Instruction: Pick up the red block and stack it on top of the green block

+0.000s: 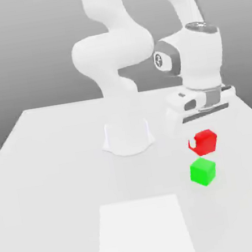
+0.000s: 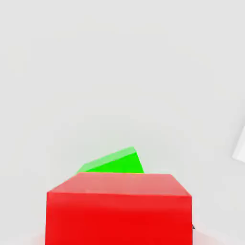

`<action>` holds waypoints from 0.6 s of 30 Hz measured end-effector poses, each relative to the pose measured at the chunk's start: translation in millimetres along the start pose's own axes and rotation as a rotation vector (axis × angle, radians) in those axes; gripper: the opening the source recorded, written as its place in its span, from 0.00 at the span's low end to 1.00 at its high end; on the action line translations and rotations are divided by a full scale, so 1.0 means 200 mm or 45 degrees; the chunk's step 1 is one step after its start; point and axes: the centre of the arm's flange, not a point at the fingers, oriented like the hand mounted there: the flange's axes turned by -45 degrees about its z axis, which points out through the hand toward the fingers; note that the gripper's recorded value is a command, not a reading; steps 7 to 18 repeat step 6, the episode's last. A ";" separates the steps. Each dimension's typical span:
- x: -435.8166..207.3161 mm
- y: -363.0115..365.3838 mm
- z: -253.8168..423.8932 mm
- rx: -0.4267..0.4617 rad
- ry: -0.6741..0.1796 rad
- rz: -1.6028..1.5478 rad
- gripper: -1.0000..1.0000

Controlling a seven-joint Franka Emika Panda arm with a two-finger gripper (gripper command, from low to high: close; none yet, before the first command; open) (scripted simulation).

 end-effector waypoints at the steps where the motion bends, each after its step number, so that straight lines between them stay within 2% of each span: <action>1: 0.00 0.00 0.04 0.001 0.000 -0.001 0.00; 3: -0.01 -0.01 0.11 0.009 0.000 -0.003 0.00; 4: -0.01 -0.01 0.13 0.015 0.000 -0.002 1.00; 18: -0.01 -0.01 0.13 0.015 0.000 -0.002 1.00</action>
